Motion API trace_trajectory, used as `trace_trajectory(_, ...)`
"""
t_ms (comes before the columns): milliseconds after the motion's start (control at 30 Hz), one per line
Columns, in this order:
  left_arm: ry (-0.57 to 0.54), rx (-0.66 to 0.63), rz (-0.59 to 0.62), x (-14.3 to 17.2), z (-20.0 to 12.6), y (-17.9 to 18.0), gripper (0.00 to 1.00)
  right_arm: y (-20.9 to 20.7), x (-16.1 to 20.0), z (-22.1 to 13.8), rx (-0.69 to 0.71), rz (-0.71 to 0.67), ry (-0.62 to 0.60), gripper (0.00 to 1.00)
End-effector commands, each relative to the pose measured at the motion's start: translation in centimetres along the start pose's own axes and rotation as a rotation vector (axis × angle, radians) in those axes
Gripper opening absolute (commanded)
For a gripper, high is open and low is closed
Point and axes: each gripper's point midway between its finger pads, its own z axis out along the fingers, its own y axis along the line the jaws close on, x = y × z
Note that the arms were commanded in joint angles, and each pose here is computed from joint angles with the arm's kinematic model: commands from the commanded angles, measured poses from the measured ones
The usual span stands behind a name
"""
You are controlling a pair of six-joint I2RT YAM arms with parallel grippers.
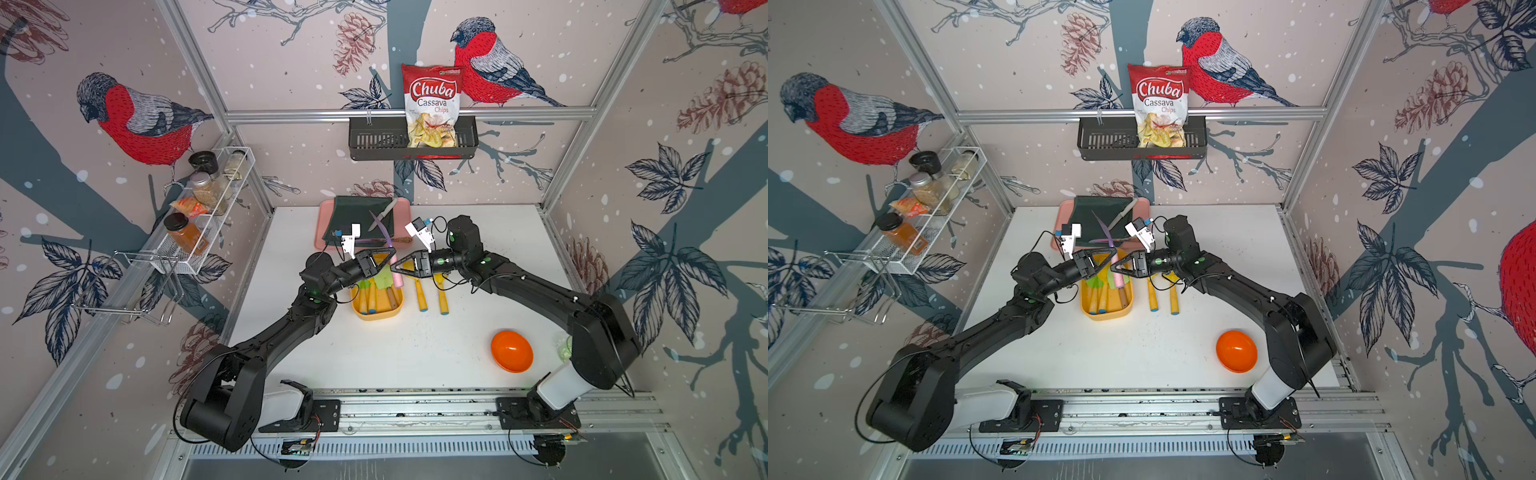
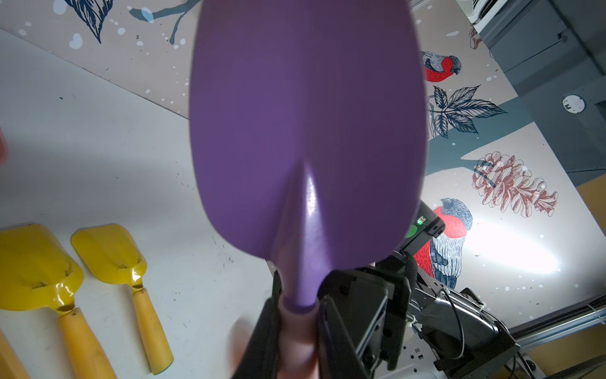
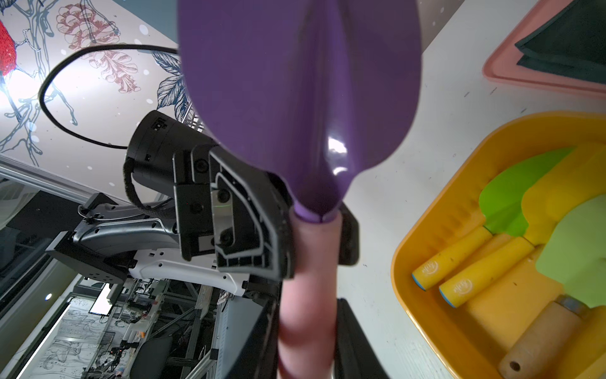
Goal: Take the shovel out of the storage box
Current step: Pick up the shovel from the storage box.
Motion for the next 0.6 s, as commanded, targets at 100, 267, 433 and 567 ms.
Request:
trace_trajectory(100,0.002,0.068,0.043,-0.3,-0.1,-1.7,0.0,0.5,0.0,0.5,-0.032,-0.025,0.01,0.14)
trace_trajectory(267,-0.01,0.019,0.049,0.0,-0.5,-0.8,0.62,0.1,0.8,0.6,-0.013,-0.014,0.015,0.11)
trace_trajectory(433,-0.005,-0.037,0.041,0.1,-0.4,0.3,0.99,-1.2,1.0,-0.1,0.058,-0.007,-0.001,0.1)
trace_trajectory(567,-0.025,-0.187,0.007,-0.3,-0.8,2.9,0.99,-3.4,1.6,-1.6,0.161,0.021,-0.006,0.09)
